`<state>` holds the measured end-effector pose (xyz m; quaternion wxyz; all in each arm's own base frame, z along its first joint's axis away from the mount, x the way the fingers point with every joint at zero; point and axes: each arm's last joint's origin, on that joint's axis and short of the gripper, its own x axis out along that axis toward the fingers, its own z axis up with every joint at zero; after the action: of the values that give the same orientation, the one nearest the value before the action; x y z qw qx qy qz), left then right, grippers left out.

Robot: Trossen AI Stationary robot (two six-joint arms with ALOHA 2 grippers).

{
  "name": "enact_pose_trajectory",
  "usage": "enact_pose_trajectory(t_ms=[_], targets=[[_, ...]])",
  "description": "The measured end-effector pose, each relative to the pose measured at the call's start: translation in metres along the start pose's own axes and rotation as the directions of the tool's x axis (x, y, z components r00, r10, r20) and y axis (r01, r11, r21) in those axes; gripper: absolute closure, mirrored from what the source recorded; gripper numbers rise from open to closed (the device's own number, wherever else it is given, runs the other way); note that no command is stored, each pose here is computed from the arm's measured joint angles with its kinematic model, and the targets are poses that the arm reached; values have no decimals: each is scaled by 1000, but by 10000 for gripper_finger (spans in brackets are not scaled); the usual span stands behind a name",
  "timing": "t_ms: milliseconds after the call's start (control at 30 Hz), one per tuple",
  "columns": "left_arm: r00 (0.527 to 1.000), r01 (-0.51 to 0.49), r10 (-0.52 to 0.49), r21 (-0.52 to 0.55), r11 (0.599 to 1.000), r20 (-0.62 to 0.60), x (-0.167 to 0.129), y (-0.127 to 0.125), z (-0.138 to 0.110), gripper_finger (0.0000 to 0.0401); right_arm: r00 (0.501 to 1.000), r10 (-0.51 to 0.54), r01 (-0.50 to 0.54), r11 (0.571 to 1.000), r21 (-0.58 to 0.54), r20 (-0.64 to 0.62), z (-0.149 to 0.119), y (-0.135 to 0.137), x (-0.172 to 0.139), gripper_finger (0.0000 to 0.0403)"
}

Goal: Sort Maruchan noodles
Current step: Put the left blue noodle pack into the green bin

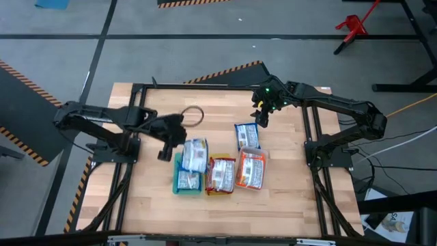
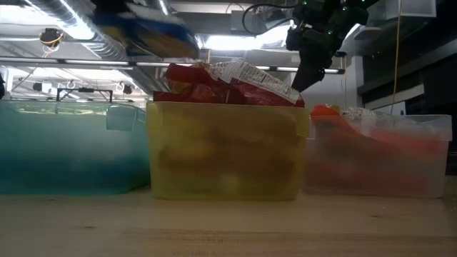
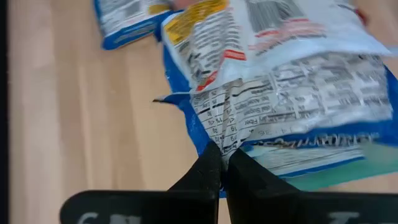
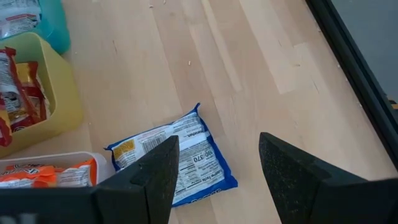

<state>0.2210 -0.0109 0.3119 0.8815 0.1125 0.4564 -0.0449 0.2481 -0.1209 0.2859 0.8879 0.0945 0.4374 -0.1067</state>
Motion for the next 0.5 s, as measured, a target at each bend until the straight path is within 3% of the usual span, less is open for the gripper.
enact_pose_trajectory(t_ms=[200, 500], targets=[[999, 33, -33, 26, 999, -24, 12, -31, -1, 401, 1000, 0, 0, 1000, 1, -4, 0, 0, 0, 194], [996, 44, -42, 28, 999, -81, 47, -57, -31, 401, 1000, 0, 0, 1000, 2, -3, 0, 0, 0, 194]])
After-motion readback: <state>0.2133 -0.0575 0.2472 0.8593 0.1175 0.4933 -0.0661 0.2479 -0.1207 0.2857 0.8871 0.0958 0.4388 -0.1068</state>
